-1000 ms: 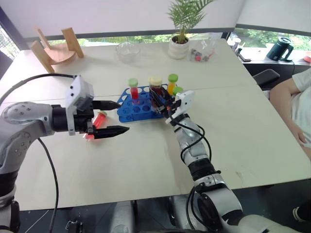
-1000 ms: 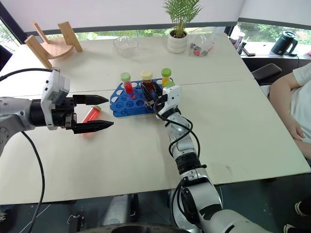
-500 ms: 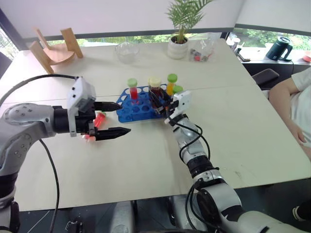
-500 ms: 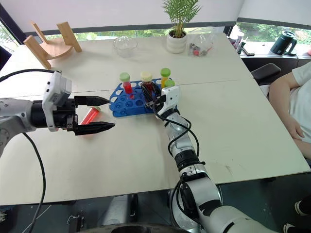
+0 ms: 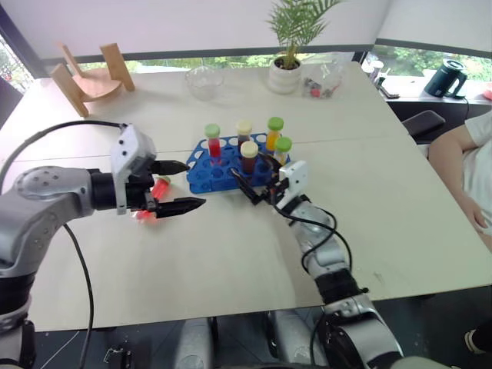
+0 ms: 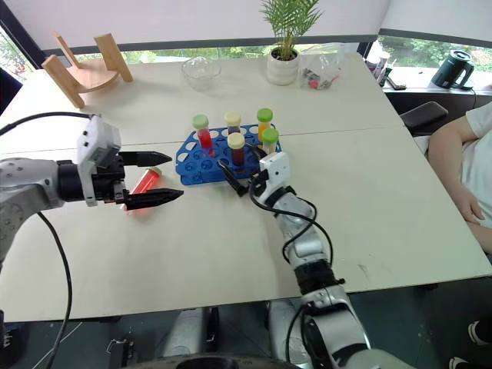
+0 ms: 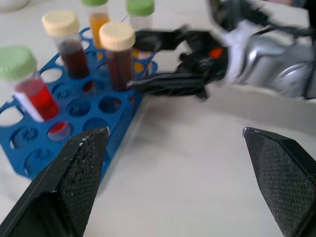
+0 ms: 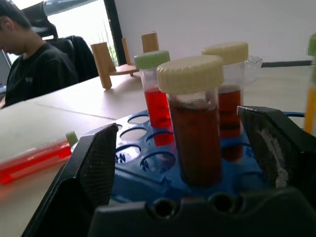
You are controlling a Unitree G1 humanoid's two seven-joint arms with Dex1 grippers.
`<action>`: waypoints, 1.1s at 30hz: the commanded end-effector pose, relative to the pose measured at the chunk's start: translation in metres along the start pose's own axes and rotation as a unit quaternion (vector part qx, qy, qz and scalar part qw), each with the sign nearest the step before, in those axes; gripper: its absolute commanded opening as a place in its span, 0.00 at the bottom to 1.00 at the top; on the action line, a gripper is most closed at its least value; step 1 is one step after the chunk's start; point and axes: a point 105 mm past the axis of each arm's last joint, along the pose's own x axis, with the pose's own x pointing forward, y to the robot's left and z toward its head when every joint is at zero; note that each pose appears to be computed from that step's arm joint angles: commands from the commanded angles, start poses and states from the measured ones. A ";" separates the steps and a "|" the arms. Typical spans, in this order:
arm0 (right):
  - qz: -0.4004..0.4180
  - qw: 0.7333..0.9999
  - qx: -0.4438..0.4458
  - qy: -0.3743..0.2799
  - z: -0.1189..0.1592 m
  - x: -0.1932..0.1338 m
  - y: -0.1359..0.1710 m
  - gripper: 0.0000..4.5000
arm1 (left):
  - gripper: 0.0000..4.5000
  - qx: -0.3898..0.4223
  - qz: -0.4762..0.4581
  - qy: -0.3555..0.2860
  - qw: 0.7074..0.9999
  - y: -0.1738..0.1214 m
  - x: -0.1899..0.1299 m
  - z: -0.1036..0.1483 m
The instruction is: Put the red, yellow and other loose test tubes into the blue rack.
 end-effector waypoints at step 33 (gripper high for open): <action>0.390 0.888 -0.226 0.094 0.140 -0.066 0.005 1.00 | 0.47 -0.238 0.270 0.298 0.884 0.094 0.011 -0.097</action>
